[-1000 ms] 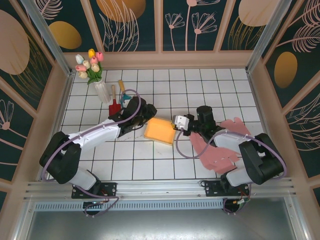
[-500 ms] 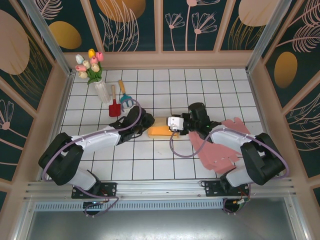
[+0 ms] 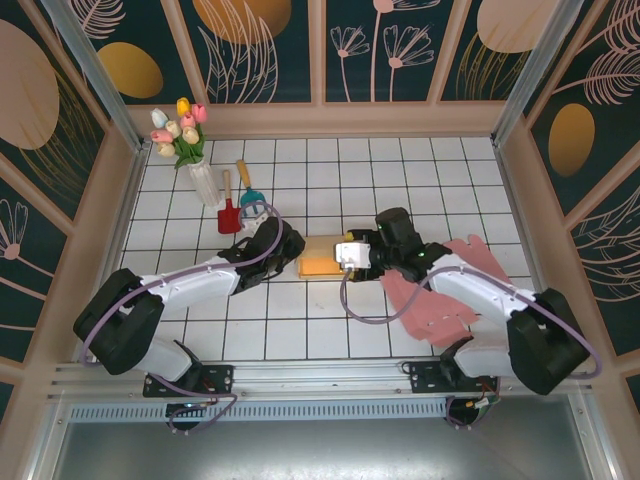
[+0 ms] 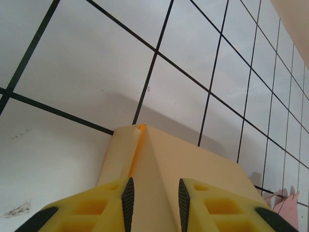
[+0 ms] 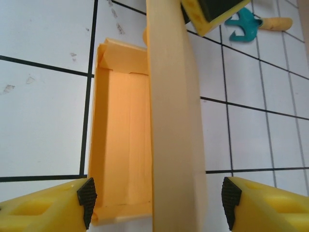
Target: Fold the paper box
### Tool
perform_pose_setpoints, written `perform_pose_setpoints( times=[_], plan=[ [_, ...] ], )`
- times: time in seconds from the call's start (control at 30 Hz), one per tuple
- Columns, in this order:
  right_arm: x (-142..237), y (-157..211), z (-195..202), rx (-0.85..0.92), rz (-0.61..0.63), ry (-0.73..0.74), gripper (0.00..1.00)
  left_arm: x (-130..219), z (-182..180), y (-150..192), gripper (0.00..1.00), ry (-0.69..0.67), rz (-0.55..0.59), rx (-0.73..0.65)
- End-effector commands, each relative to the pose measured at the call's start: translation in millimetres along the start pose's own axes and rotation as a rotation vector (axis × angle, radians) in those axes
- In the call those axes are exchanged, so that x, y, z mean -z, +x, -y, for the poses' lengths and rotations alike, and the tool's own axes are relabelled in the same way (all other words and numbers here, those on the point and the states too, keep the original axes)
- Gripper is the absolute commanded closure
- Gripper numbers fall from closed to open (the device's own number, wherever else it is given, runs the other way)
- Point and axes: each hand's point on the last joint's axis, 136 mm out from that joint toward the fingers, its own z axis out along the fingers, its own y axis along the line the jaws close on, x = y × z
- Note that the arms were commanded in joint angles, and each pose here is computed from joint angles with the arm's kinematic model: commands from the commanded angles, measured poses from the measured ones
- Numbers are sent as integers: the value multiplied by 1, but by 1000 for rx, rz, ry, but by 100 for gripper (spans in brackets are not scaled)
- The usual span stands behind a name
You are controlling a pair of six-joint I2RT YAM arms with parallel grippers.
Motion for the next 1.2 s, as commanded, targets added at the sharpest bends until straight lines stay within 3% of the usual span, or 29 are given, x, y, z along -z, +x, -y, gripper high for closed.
perform_pose_setpoints(
  times=[0.0,0.03,0.2,0.33,0.43,0.53,0.63,0.9,1.17],
  plan=[
    [26,-14,10,0,3,38,21,-3,-9,2,67,-22,19,6],
    [34,-23,16,-41,32,62,2,-4,-11,2,67,-25,21,8],
    [67,-73,25,-213,216,82,1,-6,-19,2,67,-42,34,2],
    [86,-88,57,-438,316,289,1,-7,-26,2,67,-60,45,-9],
    [99,-73,90,-702,355,482,1,-7,-30,4,67,-68,44,-22],
    [103,-29,117,-1059,298,699,1,-9,-36,4,68,-89,49,-32],
    [74,-1,115,-1228,160,673,1,-12,-42,6,68,-103,46,-42],
    [-12,41,87,-1280,-203,573,1,-21,-47,11,68,-113,37,-51],
    [-30,61,37,-1365,-232,526,1,-27,-47,6,68,-130,68,-57]
  ],
)
